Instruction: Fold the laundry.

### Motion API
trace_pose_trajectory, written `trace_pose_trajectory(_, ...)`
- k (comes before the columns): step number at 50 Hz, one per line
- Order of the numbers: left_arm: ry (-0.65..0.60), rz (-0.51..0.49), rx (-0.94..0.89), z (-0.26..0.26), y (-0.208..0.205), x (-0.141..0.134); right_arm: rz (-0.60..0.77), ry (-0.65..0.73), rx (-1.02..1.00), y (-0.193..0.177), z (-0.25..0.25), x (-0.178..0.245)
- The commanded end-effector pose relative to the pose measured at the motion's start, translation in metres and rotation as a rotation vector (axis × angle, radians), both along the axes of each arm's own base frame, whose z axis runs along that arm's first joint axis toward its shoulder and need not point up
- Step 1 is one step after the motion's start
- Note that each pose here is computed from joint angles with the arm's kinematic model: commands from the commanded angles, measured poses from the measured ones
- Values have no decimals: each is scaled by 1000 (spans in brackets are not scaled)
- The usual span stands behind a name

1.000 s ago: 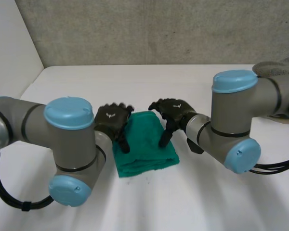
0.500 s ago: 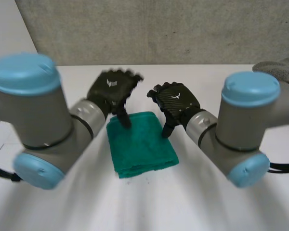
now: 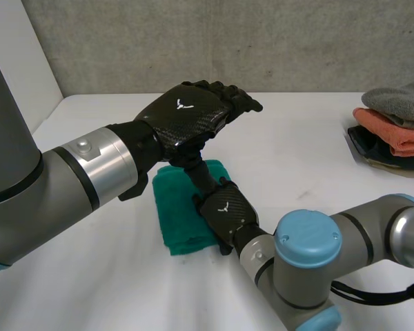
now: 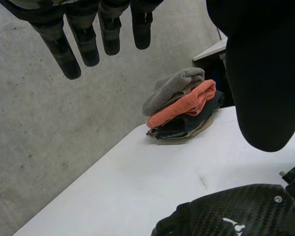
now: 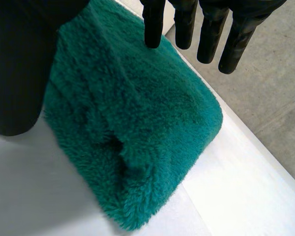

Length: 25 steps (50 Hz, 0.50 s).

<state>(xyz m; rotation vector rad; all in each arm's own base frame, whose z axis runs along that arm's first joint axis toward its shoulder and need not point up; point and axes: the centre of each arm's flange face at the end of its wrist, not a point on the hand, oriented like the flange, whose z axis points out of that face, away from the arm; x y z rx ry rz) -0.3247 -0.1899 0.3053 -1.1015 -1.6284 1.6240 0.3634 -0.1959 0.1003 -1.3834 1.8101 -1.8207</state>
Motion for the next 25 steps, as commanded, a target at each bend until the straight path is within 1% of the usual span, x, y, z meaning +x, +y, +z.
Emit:
trace_pose_trajectory(1,3,7,1,0,-2,0,-2,-17,-11,-12,-3,9)
trace_pose_trajectory(6,3,9,2,0,-3,0,0,-44,-34,-19,5,16)
trace_pose_trajectory(18,4,10,1,0,-3,1,16,-74,-60,-35,2,33)
trace_pose_trajectory(25,6,18,-2,1,-5,2,22,-129,-79,-48,10,44)
